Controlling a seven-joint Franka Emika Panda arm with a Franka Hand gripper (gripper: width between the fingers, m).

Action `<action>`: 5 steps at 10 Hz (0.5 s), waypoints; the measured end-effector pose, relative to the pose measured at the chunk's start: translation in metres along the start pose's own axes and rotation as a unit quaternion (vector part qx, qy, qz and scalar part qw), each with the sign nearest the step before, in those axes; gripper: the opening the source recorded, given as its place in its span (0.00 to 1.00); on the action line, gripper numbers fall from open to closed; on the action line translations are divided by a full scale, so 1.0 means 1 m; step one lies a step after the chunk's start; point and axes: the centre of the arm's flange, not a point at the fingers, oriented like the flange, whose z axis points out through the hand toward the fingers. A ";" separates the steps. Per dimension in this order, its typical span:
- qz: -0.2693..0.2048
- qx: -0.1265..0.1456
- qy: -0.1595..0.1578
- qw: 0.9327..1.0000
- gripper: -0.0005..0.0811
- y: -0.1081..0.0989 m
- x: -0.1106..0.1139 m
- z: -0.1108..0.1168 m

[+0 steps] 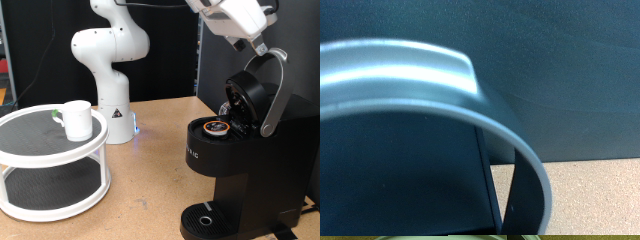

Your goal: Make a cup of coffee with the keurig machine

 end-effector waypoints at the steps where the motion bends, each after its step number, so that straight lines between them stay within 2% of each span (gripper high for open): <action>1: 0.000 -0.001 0.000 1.000 1.00 -0.004 0.002 0.002; 2: 0.002 -0.002 0.001 1.000 0.95 -0.007 0.005 0.003; 3: 0.001 -0.004 0.002 1.000 0.79 -0.010 0.007 0.005; 4: -0.001 -0.005 0.003 1.000 0.79 -0.012 0.008 0.005; 5: -0.004 -0.007 0.004 1.000 0.58 -0.014 0.010 0.006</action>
